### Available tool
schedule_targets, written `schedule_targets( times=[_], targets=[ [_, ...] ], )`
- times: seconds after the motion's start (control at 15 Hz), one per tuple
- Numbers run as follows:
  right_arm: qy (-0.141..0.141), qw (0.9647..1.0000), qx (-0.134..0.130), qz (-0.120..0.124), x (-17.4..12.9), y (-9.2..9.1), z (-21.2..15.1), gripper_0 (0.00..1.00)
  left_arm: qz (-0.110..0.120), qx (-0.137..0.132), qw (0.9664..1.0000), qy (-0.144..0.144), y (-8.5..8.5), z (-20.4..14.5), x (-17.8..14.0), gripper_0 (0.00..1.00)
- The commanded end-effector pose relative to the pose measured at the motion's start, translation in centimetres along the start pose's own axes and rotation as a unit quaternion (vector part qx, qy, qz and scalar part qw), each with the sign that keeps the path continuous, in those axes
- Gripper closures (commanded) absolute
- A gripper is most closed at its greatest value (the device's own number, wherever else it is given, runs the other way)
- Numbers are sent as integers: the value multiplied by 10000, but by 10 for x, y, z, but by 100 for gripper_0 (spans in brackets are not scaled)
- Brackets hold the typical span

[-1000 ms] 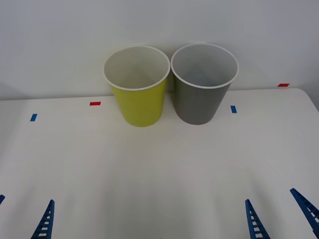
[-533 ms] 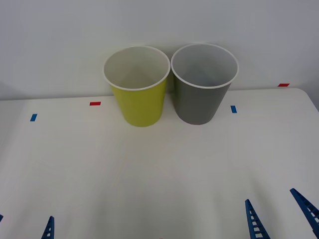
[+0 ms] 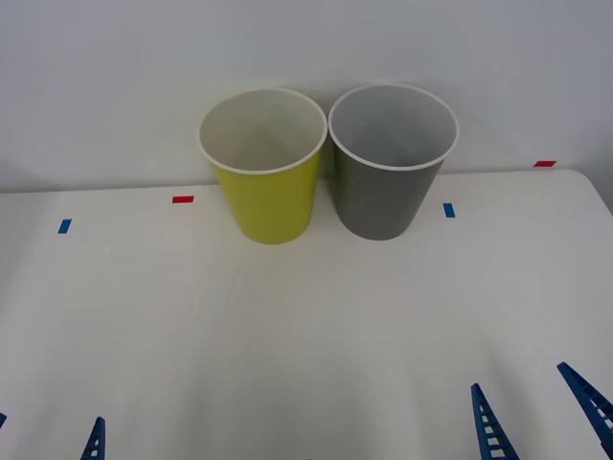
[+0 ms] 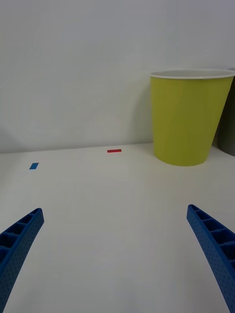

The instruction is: Put cans in the gray bin and PET bottles in the light green bin.

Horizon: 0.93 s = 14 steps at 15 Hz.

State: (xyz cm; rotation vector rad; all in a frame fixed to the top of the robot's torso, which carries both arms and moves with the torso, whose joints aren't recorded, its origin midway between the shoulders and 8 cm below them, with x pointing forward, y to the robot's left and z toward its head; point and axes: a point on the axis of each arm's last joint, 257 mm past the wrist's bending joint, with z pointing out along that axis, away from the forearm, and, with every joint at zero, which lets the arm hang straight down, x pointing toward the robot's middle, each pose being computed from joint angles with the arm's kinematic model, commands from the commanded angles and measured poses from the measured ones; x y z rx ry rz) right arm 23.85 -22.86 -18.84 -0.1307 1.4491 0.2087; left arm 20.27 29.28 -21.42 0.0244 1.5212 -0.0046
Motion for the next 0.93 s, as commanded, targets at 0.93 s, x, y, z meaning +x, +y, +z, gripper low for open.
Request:
schedule_targets(
  times=[0.93],
  targets=[
    [0, 10000, 0, 0, 0, 0, 0, 0, -1, 0, 10000, 2, 0, 0, 0, 0]
  ],
)
